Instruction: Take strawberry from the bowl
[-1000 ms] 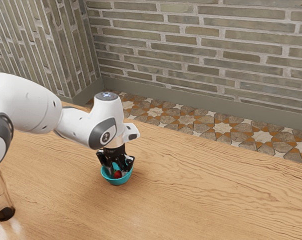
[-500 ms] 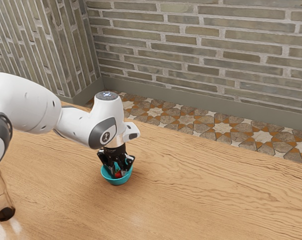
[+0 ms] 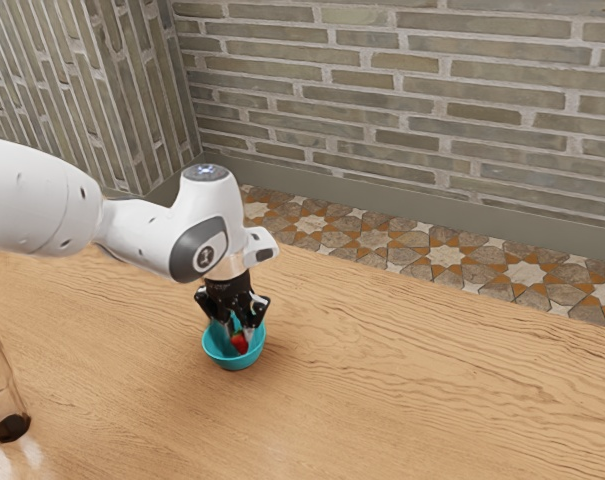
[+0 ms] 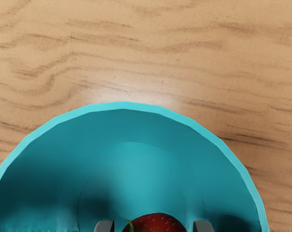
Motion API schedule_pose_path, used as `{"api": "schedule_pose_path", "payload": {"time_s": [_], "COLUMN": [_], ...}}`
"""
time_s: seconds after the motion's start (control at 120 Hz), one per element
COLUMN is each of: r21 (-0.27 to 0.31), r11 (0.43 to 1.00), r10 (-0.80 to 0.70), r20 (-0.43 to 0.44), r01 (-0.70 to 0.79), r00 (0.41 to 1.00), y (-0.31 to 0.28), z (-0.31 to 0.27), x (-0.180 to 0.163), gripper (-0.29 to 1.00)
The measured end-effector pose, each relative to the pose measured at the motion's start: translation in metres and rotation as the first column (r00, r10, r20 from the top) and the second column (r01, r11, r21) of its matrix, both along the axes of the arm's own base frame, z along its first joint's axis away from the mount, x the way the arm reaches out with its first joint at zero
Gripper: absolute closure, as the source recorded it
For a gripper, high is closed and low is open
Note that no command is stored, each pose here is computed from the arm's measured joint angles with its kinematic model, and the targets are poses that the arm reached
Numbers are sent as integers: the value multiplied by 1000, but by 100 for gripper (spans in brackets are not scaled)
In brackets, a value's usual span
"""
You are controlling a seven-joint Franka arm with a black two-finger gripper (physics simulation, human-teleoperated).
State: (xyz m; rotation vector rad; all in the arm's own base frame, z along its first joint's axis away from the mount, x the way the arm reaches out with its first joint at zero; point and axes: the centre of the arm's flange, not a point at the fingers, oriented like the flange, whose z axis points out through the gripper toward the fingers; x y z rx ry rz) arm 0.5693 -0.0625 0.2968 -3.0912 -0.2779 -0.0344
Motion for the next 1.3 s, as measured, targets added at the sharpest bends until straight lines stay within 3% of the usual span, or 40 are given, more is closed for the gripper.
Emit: {"api": "schedule_pose_path", "payload": {"time_s": [0.392,1.117,1.3], "r21": [-45,-63,-71], "r11": [997,967,962], "r10": [-58,-243,-259], "r20": [69,48,52], "r01": [61,245,262], "r00": [996,969,965], "y": [-43,-186,-205], "z": [55,24,20], "x": [-8,-31,-31], "gripper": [69,77,73]}}
